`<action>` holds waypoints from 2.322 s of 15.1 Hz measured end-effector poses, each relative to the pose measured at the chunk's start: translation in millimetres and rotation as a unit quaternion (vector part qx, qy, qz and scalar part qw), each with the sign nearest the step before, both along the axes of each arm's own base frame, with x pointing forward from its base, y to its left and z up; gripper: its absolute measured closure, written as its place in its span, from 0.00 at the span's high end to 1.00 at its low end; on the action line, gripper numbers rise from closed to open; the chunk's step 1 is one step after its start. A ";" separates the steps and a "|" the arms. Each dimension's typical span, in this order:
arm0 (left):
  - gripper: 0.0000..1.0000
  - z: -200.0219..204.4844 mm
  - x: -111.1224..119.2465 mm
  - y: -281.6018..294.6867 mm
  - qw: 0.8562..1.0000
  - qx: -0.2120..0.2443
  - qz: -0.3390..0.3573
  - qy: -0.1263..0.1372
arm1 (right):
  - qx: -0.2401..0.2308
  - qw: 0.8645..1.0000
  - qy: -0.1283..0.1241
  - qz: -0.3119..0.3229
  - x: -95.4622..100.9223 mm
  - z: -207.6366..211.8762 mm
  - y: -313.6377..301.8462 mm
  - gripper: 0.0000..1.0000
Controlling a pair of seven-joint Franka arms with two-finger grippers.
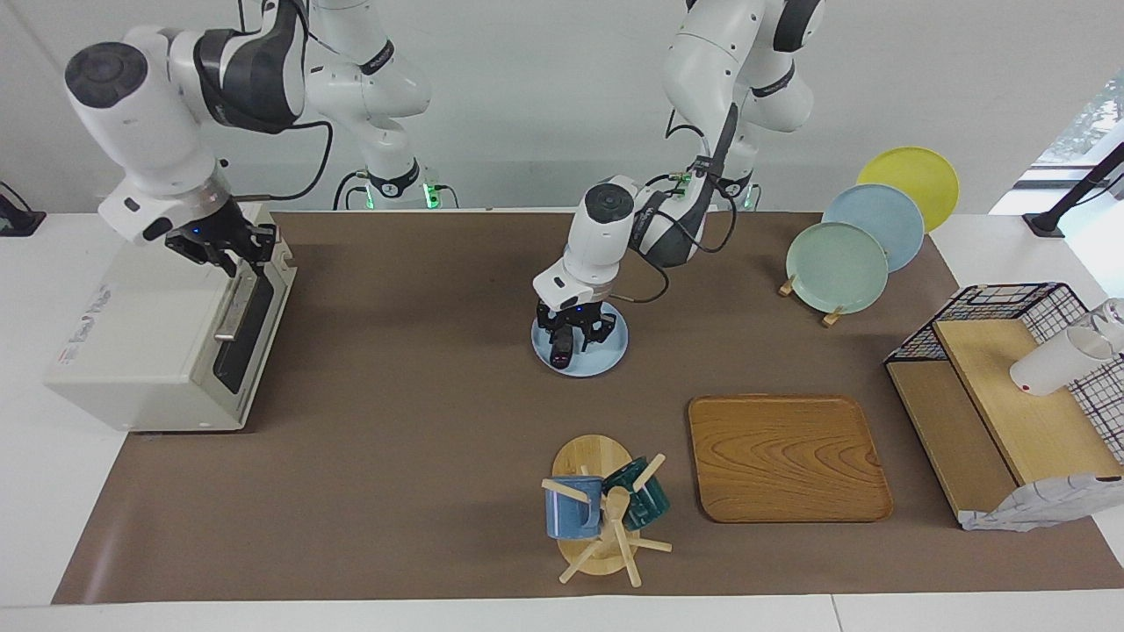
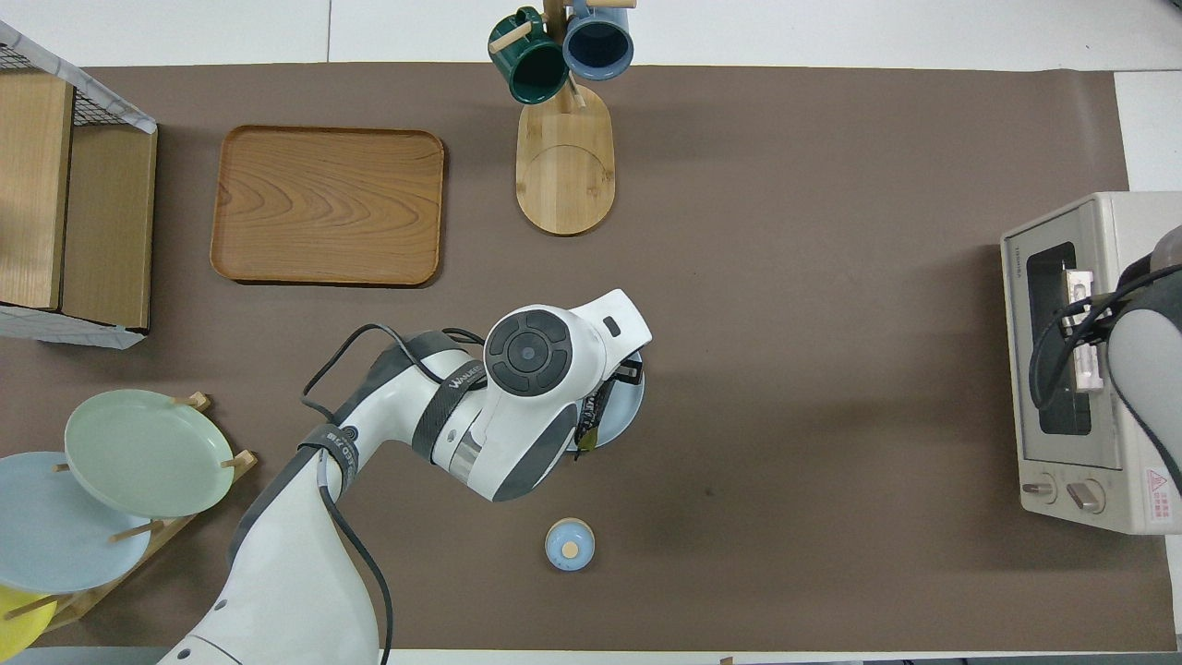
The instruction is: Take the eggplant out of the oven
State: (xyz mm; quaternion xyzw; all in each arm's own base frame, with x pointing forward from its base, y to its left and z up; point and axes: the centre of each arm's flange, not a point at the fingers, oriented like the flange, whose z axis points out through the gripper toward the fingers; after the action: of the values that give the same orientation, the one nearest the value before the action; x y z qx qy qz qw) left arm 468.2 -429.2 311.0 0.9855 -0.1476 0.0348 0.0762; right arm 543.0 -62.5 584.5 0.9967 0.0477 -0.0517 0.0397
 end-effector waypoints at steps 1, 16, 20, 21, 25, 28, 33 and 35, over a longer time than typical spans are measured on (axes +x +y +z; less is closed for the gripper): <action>0.37 1.8 4.3 3.7 1.000 0.001 0.004 0.000 | 0.006 1.000 -0.005 -0.001 -0.6 13.6 2.4 0.68; 0.37 89.9 166.0 307.1 0.994 0.007 0.105 0.020 | 0.039 0.998 0.000 -0.058 -9.6 34.6 1.1 1.00; 0.37 56.8 211.0 345.8 0.992 0.007 0.121 0.026 | 0.036 0.996 -0.014 -0.085 -6.9 37.8 1.5 1.00; 0.37 44.7 218.3 344.7 0.993 0.007 0.118 0.028 | 0.036 0.995 -0.017 -0.087 -6.4 39.0 1.7 1.00; 0.37 25.6 228.3 343.6 0.996 0.007 0.088 0.024 | 0.036 0.995 -0.020 -0.090 -5.7 39.6 2.0 1.00; 0.62 31.6 231.1 346.2 0.997 0.007 0.078 0.017 | 0.036 0.995 -0.020 -0.091 -5.8 39.7 0.8 1.00; 1.00 55.5 229.6 349.5 0.997 0.007 0.076 0.020 | 0.036 0.995 -0.020 -0.092 -5.9 39.6 0.6 1.00; 1.00 82.1 223.2 353.8 0.997 0.007 0.075 0.025 | 0.036 0.995 -0.020 -0.091 -5.8 39.6 1.0 1.00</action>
State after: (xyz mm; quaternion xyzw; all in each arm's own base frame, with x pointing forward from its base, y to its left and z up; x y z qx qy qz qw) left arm 691.3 -75.4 393.1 0.9949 -0.0713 0.0144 0.0702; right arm 537.2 -61.5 624.0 0.9985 -0.0425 -0.0336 0.0003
